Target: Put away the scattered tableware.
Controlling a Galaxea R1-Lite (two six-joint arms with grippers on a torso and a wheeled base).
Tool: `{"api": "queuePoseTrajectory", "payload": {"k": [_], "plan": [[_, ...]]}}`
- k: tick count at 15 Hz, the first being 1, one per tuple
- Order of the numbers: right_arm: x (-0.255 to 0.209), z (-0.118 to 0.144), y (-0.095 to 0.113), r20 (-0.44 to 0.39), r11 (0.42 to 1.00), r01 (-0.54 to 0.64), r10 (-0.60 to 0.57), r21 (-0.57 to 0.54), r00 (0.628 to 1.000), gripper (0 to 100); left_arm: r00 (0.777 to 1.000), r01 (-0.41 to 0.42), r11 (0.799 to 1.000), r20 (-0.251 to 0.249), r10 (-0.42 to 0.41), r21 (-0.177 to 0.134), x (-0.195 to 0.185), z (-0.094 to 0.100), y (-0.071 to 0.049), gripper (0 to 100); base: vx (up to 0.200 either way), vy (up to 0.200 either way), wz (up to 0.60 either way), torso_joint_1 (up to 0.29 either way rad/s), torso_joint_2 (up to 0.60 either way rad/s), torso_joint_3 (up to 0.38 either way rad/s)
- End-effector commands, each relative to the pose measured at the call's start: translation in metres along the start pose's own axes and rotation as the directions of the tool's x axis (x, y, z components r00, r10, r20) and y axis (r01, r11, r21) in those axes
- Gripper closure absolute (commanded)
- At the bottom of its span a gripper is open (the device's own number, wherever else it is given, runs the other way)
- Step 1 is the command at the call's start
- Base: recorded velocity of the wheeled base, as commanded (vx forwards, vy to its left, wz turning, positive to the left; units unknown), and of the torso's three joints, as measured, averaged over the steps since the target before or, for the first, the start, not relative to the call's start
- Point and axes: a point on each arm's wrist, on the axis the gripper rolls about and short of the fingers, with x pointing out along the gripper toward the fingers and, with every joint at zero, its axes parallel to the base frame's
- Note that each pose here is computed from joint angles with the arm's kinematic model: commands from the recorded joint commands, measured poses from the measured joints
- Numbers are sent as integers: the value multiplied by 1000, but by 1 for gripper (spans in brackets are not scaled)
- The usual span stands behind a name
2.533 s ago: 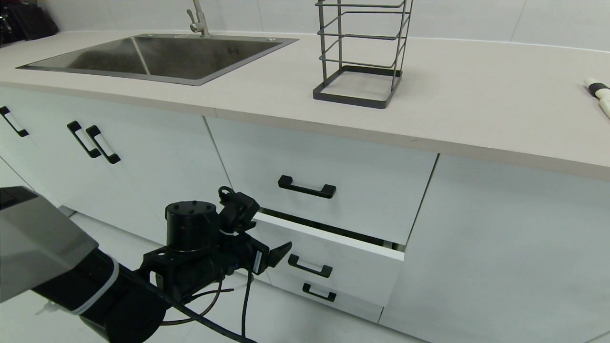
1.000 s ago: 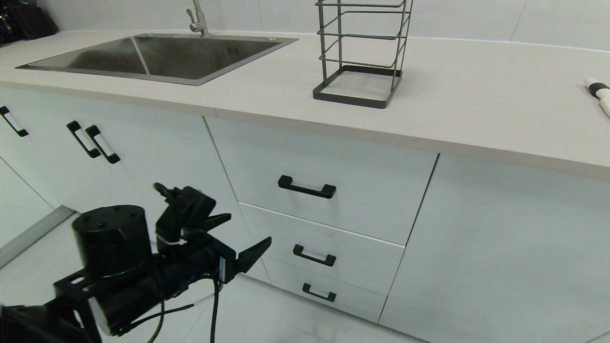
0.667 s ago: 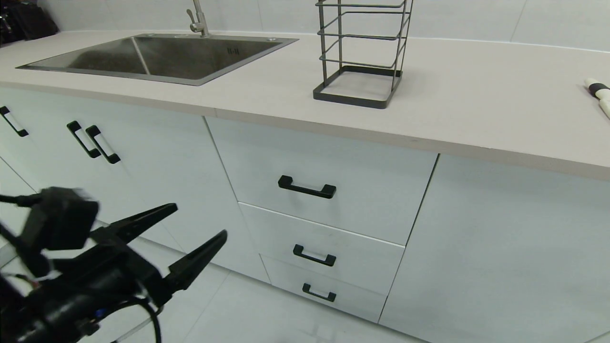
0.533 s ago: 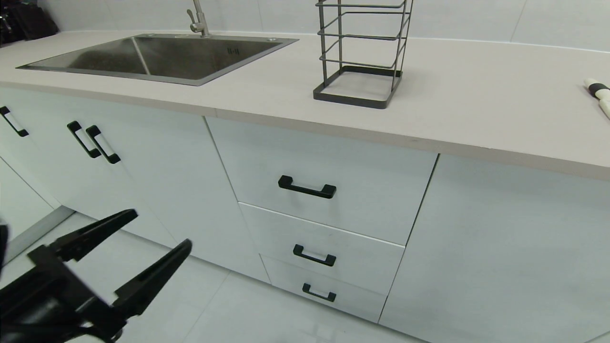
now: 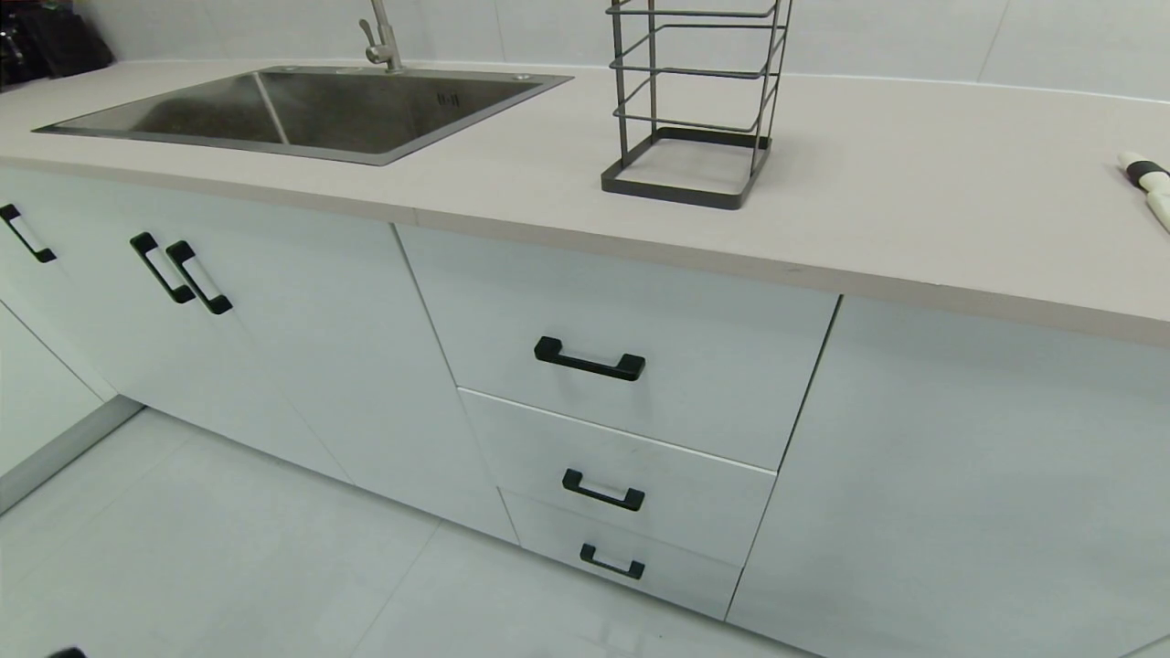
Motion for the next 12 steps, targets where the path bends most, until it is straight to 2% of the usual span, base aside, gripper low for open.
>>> {"api": "queuePoseTrajectory", "payload": {"k": [1,2,3,4,5,7,8,10,12], "plan": [[0,0,0,-1,1000,1,-1,0,1000,0,998,-59,998,19,58,16,-16,-22,0,0,0,0,0,0,0,0],[0,0,0,-1,1000,1,-1,0,1000,0,996,-85,996,-29,86,36,-16,-27,1,0,0,0,0,0,0,0],[0,0,0,-1,1000,1,-1,2,1000,0,989,-141,988,-30,143,64,-16,-28,2,0,0,0,0,0,0,0],[0,0,0,-1,1000,1,-1,2,1000,0,972,-228,969,-42,233,97,-16,-30,4,0,0,0,0,0,0,0],[0,0,0,-1,1000,1,-1,2,1000,0,963,-261,960,-42,266,100,-17,-30,5,0,0,0,0,0,0,0],[0,0,0,-1,1000,2,-2,3,1000,0,969,-238,965,-44,244,108,-17,-30,5,0,0,0,-600,7,5,2],[0,0,0,-1,1000,2,-2,2,1000,0,970,-227,967,-64,235,112,-17,-32,5,0,0,0,-600,7,7,2],[0,0,0,-1,1000,2,-2,2,1000,0,975,-203,973,-74,212,109,-17,-33,4,0,0,0,-600,-2,5,5],[0,0,0,-1,1000,2,-2,2,1000,0,974,-208,975,-72,213,76,-17,-32,4,0,0,0,-600,7,0,5]]}}
